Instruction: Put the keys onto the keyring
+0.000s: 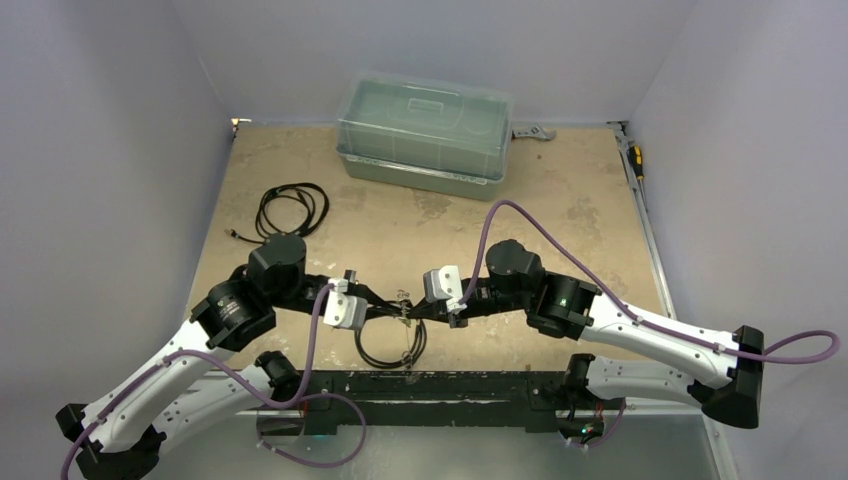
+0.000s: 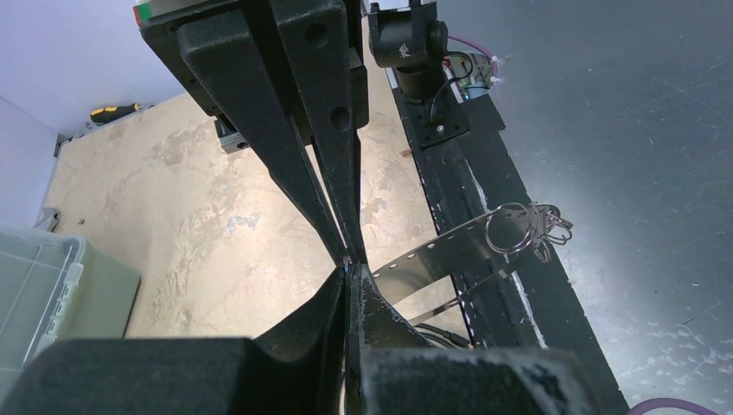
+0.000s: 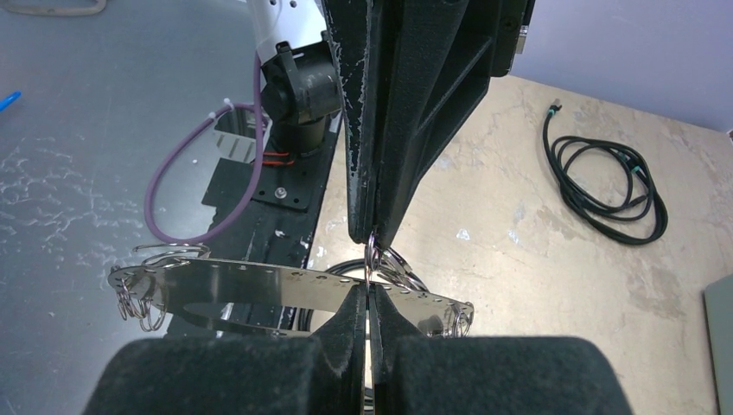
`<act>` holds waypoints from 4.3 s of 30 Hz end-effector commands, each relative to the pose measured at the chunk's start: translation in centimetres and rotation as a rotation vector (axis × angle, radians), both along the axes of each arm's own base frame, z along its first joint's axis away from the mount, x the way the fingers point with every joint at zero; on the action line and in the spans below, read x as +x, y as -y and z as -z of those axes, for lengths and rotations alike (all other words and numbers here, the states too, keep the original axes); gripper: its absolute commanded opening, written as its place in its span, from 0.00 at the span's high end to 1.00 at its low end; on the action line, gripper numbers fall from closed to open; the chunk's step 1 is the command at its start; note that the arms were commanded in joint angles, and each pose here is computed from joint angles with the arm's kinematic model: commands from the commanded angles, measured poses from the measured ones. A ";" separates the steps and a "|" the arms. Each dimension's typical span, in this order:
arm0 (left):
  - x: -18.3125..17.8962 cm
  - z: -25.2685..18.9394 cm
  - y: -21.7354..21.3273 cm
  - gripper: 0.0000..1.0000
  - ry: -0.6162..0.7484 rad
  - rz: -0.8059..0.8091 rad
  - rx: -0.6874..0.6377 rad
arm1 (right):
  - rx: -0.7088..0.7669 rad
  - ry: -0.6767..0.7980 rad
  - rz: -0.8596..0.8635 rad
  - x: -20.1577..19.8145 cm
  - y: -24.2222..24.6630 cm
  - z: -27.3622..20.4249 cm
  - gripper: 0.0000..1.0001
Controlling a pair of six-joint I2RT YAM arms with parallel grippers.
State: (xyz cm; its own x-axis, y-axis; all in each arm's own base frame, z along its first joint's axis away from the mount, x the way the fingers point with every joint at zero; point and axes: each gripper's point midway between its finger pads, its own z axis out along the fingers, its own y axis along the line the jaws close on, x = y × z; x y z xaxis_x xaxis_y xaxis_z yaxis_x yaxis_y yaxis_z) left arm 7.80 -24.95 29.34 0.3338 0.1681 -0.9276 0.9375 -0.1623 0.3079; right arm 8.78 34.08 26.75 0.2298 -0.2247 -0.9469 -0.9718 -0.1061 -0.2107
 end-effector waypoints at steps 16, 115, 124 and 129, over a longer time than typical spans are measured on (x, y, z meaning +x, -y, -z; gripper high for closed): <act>-0.7 -1.1 0.0 1.00 0.005 0.032 -0.024 | 0.148 0.065 -0.034 -0.9 0.4 -5.3 1.00; 1.7 -3.8 1.6 0.68 -0.269 -0.163 -0.411 | 0.331 0.123 0.164 1.8 1.6 -8.0 1.00; 2.0 -3.7 1.8 0.80 -0.272 -0.171 -0.403 | 0.319 0.116 0.154 1.7 1.4 -7.7 1.00; 2.1 -3.8 1.8 0.88 -0.269 -0.179 -0.404 | 0.316 0.114 0.147 1.6 1.3 -7.7 1.00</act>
State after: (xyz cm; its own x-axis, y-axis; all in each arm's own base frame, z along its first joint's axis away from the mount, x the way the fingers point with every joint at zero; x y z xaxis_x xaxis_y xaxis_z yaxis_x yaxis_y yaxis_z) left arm 9.85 -26.64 32.23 0.0567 -0.1672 -0.9843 0.9953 0.0876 0.0425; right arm 10.40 32.54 32.02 0.2990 -0.0357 -0.9536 -0.9487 0.0964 -0.3011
